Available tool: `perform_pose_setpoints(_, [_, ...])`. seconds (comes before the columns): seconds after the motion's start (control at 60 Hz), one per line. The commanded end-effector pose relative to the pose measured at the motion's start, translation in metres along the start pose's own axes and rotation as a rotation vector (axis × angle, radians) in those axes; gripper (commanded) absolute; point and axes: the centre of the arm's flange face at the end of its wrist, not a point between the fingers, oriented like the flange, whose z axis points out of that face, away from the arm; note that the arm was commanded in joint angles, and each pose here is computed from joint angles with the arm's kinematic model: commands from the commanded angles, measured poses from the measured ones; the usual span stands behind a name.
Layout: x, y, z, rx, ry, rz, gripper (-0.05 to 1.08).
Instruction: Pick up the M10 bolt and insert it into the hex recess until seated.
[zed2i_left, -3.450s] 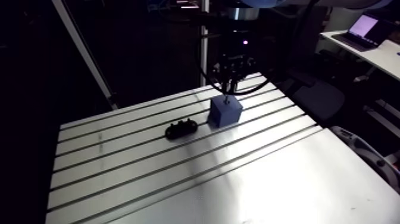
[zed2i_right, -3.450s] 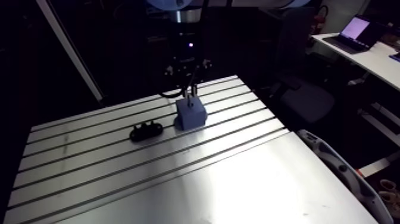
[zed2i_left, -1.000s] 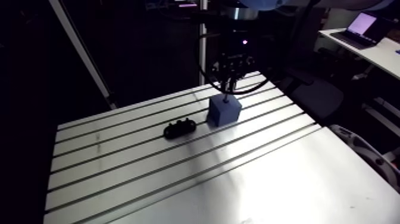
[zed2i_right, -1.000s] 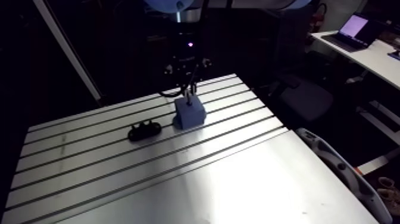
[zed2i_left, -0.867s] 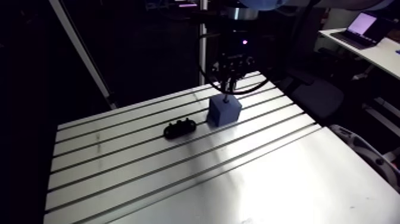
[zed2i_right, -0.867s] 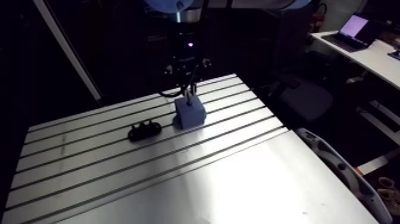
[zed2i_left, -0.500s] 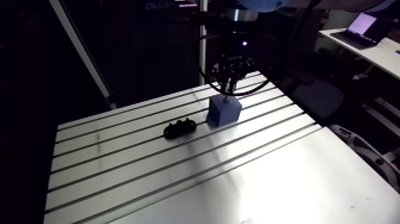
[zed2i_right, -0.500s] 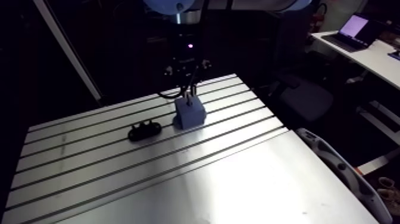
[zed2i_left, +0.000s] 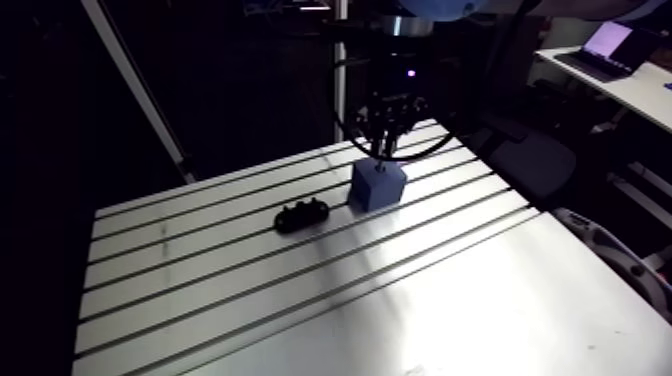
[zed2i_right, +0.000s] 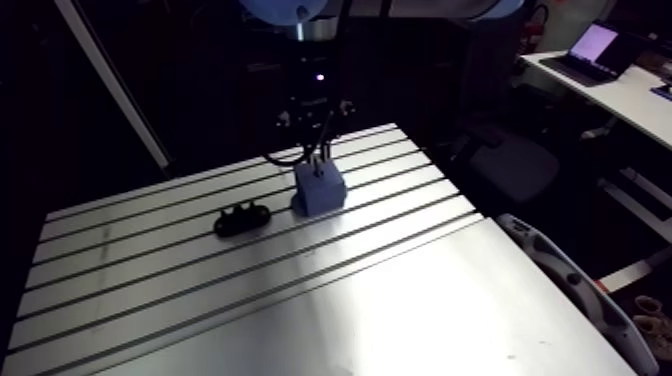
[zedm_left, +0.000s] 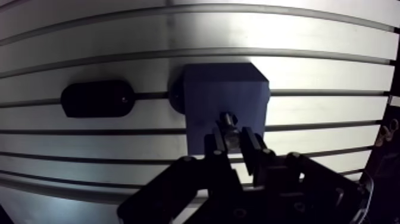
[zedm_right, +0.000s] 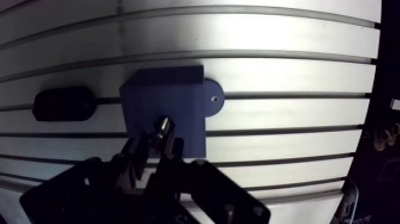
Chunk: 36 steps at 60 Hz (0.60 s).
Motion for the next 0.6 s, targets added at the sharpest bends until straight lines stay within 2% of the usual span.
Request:
perform_pose_setpoints(0.017, [0.0004, 0.0004, 0.0040, 0.002, -0.006, 0.000, 0.75])
perform_pose_setpoints(0.533, [0.0002, 0.0004, 0.0096, 0.004, -0.015, 0.002, 0.74])
perform_pose_setpoints(0.567, [0.0002, 0.0004, 0.0096, 0.004, -0.016, 0.002, 0.72])
perform_pose_setpoints(0.583, [0.0002, 0.0004, 0.0096, 0.004, -0.016, 0.002, 0.64])
perform_pose_setpoints(0.6, [0.0002, 0.0004, 0.0096, 0.004, -0.016, 0.002, 0.64])
